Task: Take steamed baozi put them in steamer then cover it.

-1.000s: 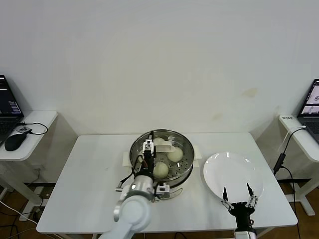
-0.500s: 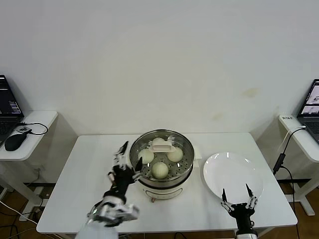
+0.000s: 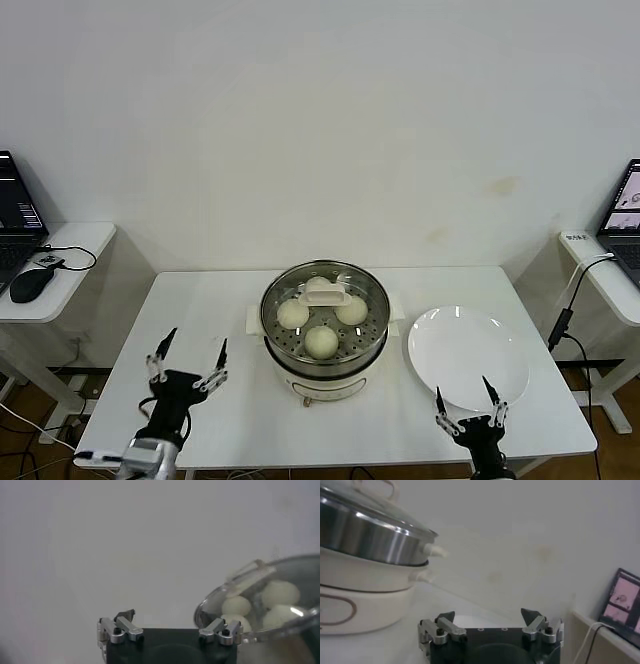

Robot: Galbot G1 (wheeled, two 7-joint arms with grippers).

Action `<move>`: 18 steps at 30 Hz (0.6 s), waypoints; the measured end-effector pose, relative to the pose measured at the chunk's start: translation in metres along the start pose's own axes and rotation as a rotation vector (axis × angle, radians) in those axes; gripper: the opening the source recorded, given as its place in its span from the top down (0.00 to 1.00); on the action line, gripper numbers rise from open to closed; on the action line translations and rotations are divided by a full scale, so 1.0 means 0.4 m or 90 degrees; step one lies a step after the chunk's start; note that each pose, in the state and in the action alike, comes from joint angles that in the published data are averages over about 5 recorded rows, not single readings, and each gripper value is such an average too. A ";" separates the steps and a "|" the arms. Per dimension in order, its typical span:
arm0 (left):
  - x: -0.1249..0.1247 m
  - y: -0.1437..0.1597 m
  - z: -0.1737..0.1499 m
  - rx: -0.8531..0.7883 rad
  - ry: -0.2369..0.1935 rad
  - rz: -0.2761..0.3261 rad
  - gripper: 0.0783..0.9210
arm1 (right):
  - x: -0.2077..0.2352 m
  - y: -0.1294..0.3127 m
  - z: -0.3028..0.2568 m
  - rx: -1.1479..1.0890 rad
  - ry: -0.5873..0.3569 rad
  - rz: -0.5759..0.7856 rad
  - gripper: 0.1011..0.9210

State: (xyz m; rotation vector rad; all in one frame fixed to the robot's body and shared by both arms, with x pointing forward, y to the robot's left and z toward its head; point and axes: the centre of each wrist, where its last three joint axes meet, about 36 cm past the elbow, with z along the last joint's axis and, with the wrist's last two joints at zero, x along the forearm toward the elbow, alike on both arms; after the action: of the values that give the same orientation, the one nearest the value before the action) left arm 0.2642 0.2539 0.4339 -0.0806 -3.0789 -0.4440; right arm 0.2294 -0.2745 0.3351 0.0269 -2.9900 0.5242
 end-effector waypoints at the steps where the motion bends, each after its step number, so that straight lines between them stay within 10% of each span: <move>1: 0.008 0.004 0.012 0.017 0.006 -0.006 0.12 | 0.005 -0.001 -0.001 -0.007 0.002 -0.007 0.12; 18: 0.130 0.033 0.182 0.154 0.070 -0.078 0.12 | 0.066 0.010 -0.022 -0.070 0.014 -0.067 0.12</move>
State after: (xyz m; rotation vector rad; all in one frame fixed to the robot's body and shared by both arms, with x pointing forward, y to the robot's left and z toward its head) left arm 0.2114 0.2896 0.3699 0.1348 -3.0103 -0.0726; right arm 0.2039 -0.2675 0.3448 0.1671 -2.9709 0.3452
